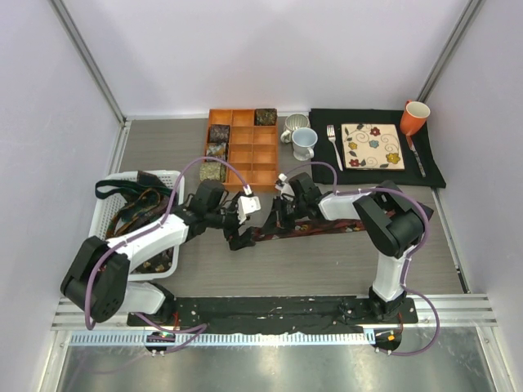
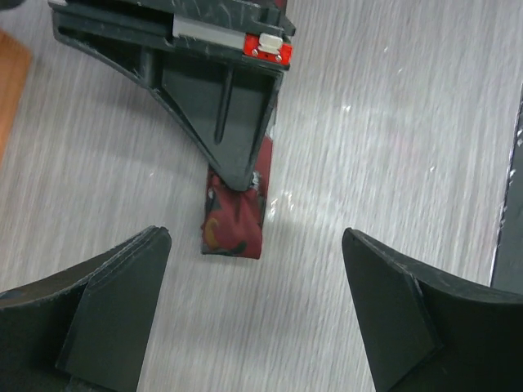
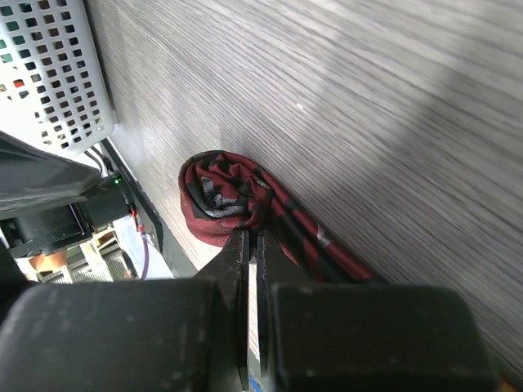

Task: Roll the ties
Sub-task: Roll the tie at the center of the board.

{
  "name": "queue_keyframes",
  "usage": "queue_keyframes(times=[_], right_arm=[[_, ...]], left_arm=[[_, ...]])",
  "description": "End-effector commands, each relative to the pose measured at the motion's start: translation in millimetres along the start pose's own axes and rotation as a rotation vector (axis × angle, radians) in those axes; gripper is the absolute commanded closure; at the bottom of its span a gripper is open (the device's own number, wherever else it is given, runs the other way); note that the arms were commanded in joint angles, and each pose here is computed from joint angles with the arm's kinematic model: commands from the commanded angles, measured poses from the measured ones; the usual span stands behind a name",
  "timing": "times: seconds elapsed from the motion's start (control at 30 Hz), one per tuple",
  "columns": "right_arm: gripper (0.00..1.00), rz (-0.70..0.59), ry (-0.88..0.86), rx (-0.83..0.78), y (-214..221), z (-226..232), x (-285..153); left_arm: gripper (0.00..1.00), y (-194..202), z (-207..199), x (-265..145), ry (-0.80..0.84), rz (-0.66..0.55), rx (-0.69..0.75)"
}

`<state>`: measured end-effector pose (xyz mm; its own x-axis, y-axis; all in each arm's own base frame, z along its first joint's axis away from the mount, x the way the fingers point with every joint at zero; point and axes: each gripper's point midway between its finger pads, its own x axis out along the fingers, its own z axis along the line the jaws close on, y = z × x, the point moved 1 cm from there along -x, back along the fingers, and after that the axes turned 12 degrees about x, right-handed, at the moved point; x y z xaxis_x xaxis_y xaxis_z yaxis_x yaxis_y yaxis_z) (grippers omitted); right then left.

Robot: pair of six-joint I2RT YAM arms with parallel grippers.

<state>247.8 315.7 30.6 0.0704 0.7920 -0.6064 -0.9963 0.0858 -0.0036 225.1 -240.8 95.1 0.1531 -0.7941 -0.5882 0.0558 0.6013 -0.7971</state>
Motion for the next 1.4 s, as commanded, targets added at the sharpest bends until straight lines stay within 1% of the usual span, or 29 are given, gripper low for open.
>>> queue_keyframes(times=[0.0, 0.07, 0.13, 0.3, 0.47, 0.67, 0.8, 0.9, 1.07, 1.2, 1.23, 1.3, 1.33, 1.37], right_arm=[[0.99, -0.015, 0.261, 0.067, 14, -74, -12], [0.99, -0.013, 0.282, 0.082, 16, -83, -17], [0.99, -0.012, 0.313, 0.097, 19, -92, -21], [0.99, -0.011, 0.358, 0.148, 22, -107, -34], [0.99, 0.007, 0.403, 0.157, 24, -119, -39], [0.99, 0.016, 0.447, 0.164, 20, -127, -37], [0.99, 0.028, 0.447, 0.167, 21, -128, -35], [0.99, 0.031, 0.446, 0.168, 21, -128, -34], [0.99, 0.04, 0.443, 0.171, 21, -129, -33], [0.99, 0.051, 0.439, 0.172, 23, -129, -31], [0.99, 0.048, 0.438, 0.171, 22, -129, -31], [0.99, 0.054, 0.438, 0.172, 23, -129, -31], [0.99, 0.052, 0.436, 0.174, 23, -129, -31], [0.99, 0.055, 0.432, 0.173, 23, -128, -31]], left_arm=[[0.09, -22, 6, 12, -0.022, -0.175, 0.058], [0.12, -17, 9, 16, -0.036, -0.17, 0.062], [0.13, -18, 11, 18, -0.054, -0.194, 0.085], [0.15, -10, 9, 29, -0.029, -0.216, 0.11], [0.18, -6, 10, 40, -0.019, -0.243, 0.147], [0.21, -2, 11, 53, 0.014, -0.251, 0.141], [0.25, 0, 9, 62, 0.044, -0.26, 0.111], [0.3, 1, 4, 69, 0.059, -0.27, 0.1], [0.41, 1, 2, 79, 0.06, -0.278, 0.097], [0.46, 0, 1, 83, 0.061, -0.281, 0.093], [0.51, 1, 1, 85, 0.059, -0.275, 0.093], [0.56, 1, 2, 85, 0.052, -0.268, 0.091], [0.6, 2, 3, 85, 0.044, -0.263, 0.088], [0.62, 2, 3, 85, 0.046, -0.257, 0.085]])
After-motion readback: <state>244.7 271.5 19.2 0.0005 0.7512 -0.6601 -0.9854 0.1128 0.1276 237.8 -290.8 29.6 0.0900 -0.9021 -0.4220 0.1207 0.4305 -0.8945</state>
